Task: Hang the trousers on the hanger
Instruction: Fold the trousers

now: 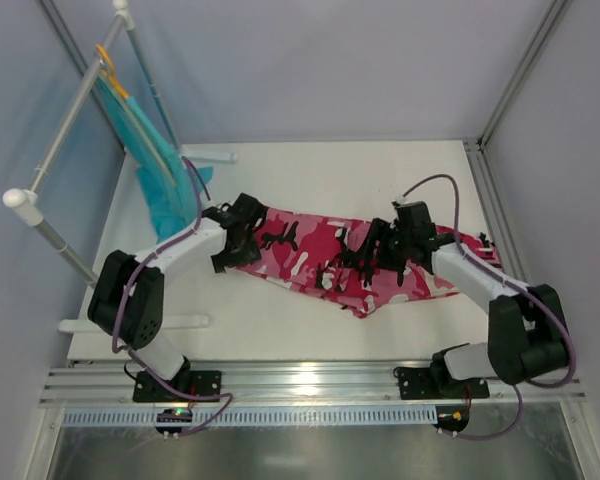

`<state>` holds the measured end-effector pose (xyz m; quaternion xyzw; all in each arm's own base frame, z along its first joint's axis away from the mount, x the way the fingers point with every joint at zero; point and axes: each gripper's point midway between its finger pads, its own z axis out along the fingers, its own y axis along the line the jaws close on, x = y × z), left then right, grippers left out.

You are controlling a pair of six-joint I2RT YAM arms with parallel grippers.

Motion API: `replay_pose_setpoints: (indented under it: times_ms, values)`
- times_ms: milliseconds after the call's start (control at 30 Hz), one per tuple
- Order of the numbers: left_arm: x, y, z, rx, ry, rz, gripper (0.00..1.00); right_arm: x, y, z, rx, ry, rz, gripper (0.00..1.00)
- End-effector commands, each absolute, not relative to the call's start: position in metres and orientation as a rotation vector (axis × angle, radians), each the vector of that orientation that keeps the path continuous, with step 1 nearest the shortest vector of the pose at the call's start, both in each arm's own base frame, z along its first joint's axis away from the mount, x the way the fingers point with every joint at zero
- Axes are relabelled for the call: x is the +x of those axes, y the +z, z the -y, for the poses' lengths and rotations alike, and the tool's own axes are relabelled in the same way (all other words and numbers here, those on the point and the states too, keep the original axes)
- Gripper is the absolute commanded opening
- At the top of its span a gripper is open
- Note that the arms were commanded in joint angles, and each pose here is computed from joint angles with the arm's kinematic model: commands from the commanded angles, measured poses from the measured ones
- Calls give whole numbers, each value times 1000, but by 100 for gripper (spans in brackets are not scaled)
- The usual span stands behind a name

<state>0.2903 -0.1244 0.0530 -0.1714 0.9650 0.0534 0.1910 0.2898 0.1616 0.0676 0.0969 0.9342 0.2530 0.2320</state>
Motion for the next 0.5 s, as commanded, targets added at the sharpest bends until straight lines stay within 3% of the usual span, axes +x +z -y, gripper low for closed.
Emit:
replay_pose_setpoints:
  times_ms: [0, 133, 167, 333, 467]
  values:
    - [312, 114, 157, -391, 45, -2543, 70, 304, 121, -89, 574, 477, -2429, 74]
    - [338, 164, 245, -139, -260, -2456, 75, 296, 131, 27, 1035, 141, -2250, 78]
    - [341, 175, 256, -124, -334, -2440, 75, 290, 126, 30, 1059, 105, -2259, 78]
    - [353, 153, 333, 72, -675, -2501, 75, 253, 100, 101, 1382, -79, -2127, 78]
    - [380, 126, 350, 89, -646, -2537, 76, 239, 69, 127, 1474, -164, -2091, 77]
